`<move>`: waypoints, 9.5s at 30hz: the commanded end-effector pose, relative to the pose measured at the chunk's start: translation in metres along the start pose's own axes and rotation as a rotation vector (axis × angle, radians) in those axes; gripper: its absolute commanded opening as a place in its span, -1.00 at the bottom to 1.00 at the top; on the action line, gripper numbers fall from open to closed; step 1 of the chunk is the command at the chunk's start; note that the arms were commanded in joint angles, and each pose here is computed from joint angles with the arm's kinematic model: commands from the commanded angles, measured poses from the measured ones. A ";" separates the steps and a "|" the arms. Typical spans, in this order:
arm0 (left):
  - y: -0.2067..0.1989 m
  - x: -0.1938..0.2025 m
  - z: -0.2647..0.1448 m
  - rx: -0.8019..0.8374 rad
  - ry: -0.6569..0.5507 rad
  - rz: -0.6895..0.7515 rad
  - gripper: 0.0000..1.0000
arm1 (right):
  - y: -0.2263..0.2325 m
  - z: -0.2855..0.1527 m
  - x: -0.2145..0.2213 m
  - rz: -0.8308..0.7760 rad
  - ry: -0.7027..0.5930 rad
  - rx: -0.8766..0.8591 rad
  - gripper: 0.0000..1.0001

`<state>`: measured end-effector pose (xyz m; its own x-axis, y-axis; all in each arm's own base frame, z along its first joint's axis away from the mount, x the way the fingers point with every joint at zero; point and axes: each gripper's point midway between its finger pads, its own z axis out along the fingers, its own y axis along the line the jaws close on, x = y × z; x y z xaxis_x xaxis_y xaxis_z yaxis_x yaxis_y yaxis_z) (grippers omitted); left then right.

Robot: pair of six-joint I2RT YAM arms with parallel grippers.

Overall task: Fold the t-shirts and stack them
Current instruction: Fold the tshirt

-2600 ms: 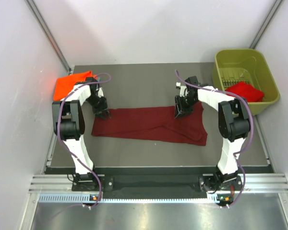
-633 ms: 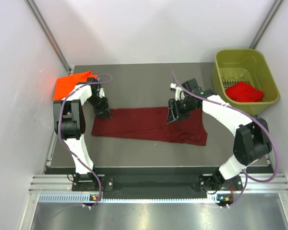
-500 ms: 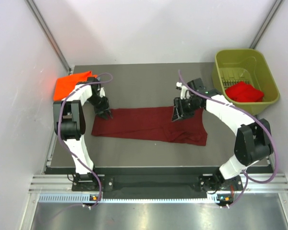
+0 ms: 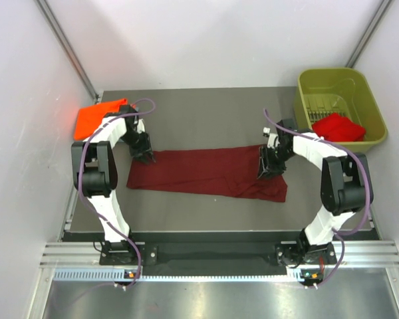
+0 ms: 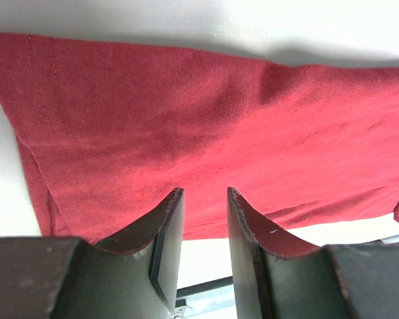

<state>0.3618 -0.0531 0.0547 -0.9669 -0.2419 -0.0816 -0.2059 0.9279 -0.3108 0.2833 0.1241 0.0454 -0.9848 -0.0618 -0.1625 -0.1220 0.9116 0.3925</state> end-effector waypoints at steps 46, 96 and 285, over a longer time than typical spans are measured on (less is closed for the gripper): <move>0.053 -0.020 0.022 -0.266 -0.006 0.044 -0.22 | -0.039 0.031 -0.119 0.107 -0.130 0.055 -0.17; 0.068 -0.083 0.006 -0.452 -0.095 0.303 -0.10 | -0.002 -0.053 -0.192 0.222 -0.395 -0.112 0.05; -0.053 0.098 -0.039 0.113 0.077 0.232 -1.00 | 0.200 0.110 0.080 0.067 0.179 -0.101 -1.00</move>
<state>0.2697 -0.1076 0.0914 -0.9972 0.0160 -0.0730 0.0410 0.9339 -0.3551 0.2069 0.3860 0.0169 -0.9938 -0.0948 0.0575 -0.0412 0.7970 0.6026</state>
